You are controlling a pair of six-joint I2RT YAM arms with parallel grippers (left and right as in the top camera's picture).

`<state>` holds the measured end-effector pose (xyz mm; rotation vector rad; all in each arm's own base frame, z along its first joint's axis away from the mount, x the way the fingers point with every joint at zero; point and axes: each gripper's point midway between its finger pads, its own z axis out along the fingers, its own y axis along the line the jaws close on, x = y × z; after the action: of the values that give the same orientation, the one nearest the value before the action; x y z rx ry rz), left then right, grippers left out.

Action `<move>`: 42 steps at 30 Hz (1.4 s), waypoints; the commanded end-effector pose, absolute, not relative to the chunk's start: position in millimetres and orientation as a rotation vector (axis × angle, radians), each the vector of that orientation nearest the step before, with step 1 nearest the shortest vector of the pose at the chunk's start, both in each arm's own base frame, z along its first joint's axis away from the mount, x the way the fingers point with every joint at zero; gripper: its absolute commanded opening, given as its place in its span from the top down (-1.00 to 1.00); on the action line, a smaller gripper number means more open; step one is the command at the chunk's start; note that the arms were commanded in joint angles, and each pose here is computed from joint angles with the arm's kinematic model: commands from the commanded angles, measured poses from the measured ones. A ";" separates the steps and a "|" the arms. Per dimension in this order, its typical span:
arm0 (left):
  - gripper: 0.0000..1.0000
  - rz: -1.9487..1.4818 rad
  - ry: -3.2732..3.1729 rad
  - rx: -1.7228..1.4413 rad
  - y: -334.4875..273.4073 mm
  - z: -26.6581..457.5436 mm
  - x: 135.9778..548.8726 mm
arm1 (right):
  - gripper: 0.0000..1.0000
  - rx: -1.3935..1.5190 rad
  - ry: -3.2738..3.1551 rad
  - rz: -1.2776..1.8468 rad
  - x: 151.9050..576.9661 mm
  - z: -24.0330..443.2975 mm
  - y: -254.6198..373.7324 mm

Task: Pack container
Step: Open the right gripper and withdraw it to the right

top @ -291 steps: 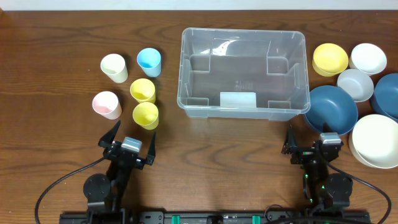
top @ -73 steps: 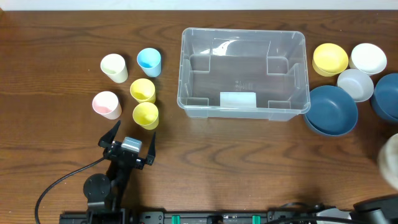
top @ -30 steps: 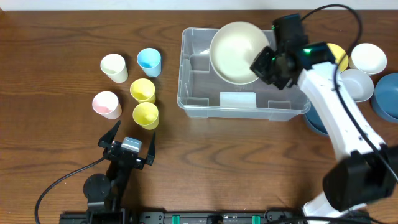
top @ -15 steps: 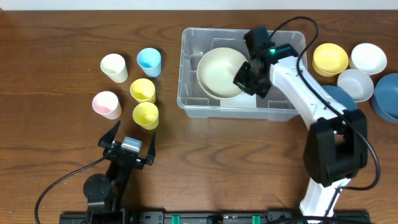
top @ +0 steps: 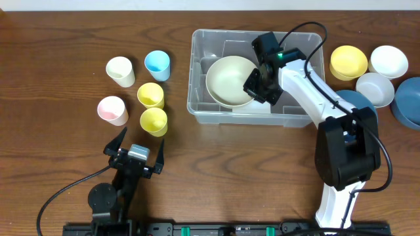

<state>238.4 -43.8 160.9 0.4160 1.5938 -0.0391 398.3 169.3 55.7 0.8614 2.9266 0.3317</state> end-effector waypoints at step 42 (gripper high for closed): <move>-0.96 -0.040 1.635 0.430 -43.7 144.7 238.1 | -0.99 1.072 2.536 -0.032 359.6 294.3 -26.4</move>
<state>238.4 -43.8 160.9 0.4160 1.5938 -0.0391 380.8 34.1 278.0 0.9757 2.6356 0.2323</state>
